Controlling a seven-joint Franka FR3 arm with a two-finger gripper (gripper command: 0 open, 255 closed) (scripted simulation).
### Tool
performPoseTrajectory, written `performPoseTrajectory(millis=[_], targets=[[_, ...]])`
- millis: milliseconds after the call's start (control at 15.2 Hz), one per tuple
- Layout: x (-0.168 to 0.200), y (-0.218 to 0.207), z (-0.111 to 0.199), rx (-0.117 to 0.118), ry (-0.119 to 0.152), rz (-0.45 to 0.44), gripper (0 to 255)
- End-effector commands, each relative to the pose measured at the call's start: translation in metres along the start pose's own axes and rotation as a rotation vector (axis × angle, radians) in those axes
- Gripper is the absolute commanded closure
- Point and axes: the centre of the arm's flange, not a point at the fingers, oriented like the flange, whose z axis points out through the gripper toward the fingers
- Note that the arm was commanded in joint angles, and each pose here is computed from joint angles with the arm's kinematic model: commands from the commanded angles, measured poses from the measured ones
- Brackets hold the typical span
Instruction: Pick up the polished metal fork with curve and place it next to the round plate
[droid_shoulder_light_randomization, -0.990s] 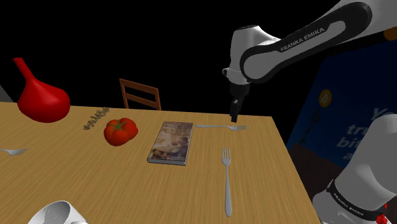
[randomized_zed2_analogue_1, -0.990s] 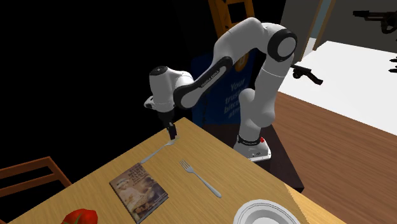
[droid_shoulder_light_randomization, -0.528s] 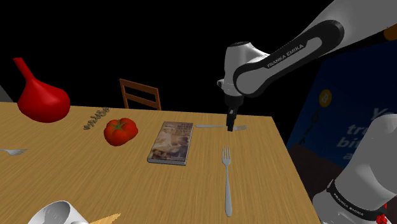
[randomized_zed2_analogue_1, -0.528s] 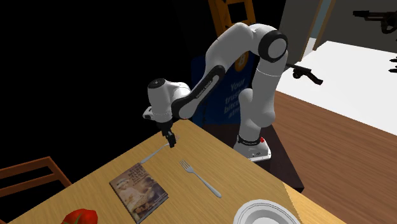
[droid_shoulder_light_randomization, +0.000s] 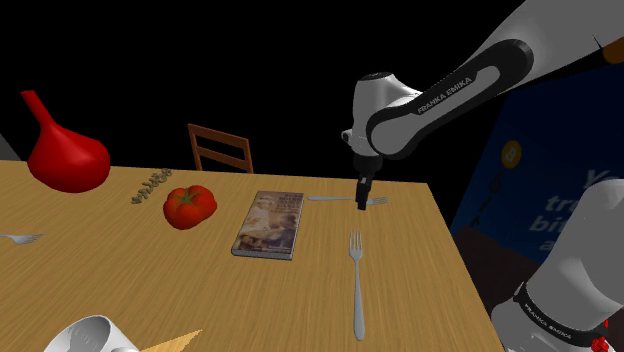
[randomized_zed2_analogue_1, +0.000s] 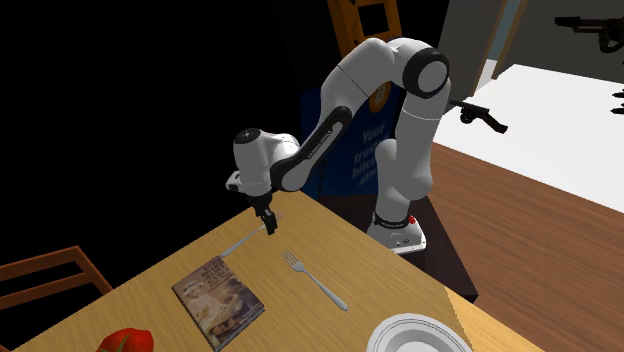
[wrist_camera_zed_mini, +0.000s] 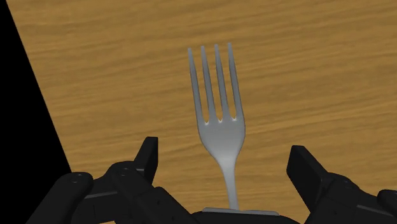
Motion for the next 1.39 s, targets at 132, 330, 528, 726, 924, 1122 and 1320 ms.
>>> performPoseTrajectory(millis=[132,330,528,726,924,1122,1320], targets=[[0.000,0.000,0.000,0.000,0.000,0.000,255],[0.000,0.000,0.000,0.000,0.000,0.000,255],[0.001,-0.001,0.000,0.000,0.000,0.000,255],[0.000,0.000,0.000,0.000,0.000,0.000,255],[-0.001,0.000,-0.016,0.000,0.000,0.000,255],[-0.001,0.001,-0.032,0.000,0.000,0.000,255],[-0.002,0.001,-0.047,0.000,0.000,0.000,255]])
